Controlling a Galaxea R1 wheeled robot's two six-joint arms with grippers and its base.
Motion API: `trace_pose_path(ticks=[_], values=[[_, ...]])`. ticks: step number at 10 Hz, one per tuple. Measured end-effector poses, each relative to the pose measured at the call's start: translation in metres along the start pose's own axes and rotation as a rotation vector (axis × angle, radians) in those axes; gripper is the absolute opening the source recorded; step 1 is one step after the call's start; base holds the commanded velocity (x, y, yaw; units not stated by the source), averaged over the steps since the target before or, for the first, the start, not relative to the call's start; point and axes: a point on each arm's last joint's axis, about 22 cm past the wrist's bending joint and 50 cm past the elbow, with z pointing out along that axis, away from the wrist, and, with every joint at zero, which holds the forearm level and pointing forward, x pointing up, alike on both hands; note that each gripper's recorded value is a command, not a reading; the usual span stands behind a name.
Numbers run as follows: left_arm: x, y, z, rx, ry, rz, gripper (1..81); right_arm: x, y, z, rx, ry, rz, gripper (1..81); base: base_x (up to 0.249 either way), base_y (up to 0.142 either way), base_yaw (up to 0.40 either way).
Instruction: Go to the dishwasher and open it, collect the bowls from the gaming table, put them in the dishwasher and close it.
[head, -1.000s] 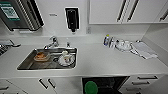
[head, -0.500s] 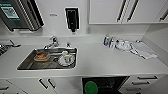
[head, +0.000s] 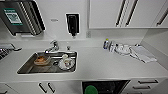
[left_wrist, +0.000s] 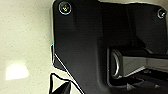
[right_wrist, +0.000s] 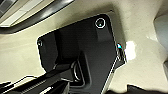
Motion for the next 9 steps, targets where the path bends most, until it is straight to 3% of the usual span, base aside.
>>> trace_pose_path(ticks=[6, 9], values=[[0.055, -0.002, 0.003, 0.001, 0.068, 0.017, 81.1, 0.011, -0.005, 0.029, -0.009, 0.026, -0.037, 81.1, 0.0, 0.0, 0.0], [0.062, -0.002, 0.003, 0.002, 0.074, 0.019, 81.1, 0.012, -0.01, 0.045, -0.015, 0.029, -0.049, 81.1, 0.0, 0.0, 0.0]])
